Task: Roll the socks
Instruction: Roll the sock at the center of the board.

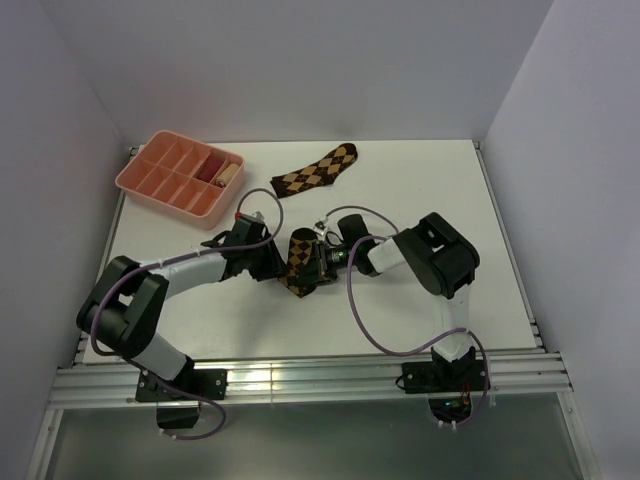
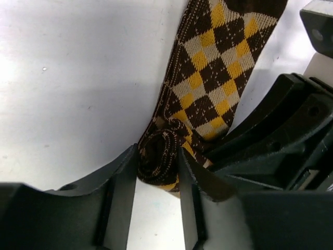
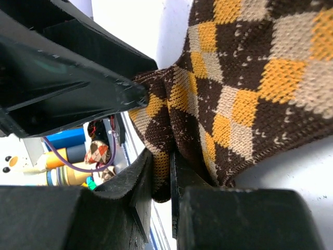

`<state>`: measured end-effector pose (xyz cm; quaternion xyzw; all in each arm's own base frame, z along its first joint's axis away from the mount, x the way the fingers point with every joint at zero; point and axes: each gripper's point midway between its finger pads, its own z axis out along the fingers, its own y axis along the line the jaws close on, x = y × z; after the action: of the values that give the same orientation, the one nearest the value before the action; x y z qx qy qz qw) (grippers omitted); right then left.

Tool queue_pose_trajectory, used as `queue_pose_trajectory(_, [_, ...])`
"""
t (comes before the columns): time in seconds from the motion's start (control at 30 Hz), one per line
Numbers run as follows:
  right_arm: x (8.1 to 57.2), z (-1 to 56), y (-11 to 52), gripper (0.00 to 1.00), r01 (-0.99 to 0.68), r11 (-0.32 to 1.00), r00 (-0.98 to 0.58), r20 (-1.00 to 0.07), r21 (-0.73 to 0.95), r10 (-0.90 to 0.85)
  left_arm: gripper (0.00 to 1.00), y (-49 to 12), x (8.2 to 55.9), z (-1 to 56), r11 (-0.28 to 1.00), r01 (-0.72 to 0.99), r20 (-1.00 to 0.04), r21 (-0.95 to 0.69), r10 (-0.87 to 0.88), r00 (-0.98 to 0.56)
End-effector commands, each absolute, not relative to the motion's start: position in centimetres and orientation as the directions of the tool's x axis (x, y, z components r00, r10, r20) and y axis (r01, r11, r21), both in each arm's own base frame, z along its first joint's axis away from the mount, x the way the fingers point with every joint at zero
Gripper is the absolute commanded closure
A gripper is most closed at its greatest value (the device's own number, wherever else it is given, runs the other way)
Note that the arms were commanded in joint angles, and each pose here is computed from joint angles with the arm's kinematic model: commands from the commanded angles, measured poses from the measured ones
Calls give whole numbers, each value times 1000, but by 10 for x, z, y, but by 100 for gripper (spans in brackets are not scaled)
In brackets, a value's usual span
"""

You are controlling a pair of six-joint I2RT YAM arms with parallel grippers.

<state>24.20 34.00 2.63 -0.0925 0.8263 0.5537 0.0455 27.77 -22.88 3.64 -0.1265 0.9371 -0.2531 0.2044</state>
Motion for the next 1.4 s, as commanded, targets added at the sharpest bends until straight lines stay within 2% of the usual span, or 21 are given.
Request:
queue_pose_trajectory(0.0, [240,7,328,94,-167,468,-986,-140,868,-93,62,-230,277,25,851,-139,-309,-507,-330,-892])
queue_pose_trajectory(0.07, [242,10,327,88,-214,484,-977,-186,848,-105,66,-229,277,20,863,-141,-308,-486,-319,-896])
queue_pose_trajectory(0.13, [245,20,324,75,-249,510,-968,-229,823,-103,68,-228,279,17,872,-135,-311,-471,-307,-899])
queue_pose_trajectory(0.3, [257,50,315,55,-437,608,-885,-437,663,-159,71,-231,281,12,887,-108,-309,-448,-268,-912])
queue_pose_trajectory(0.43, [271,67,305,48,-542,717,-769,-603,439,-212,72,-233,285,9,902,-85,-313,-424,-234,-920])
queue_pose_trajectory(0.47, [274,66,300,47,-562,756,-720,-648,336,-247,72,-234,286,8,904,-79,-315,-419,-227,-921])
queue_pose_trajectory(0.6, [272,85,304,45,-621,772,-578,-745,138,-332,73,-240,296,13,910,-37,-329,-413,-187,-925])
queue_pose_trajectory(0.8, [270,91,309,45,-621,779,-442,-781,-88,-441,73,-246,304,16,916,12,-337,-400,-135,-932])
queue_pose_trajectory(0.97, [260,94,328,45,-641,742,-352,-785,-195,-510,73,-247,309,14,924,33,-334,-381,-105,-937])
queue_pose_trajectory(1.37, [260,41,329,45,-656,676,-335,-672,-336,-660,73,-250,313,16,927,72,-335,-369,-60,-940])
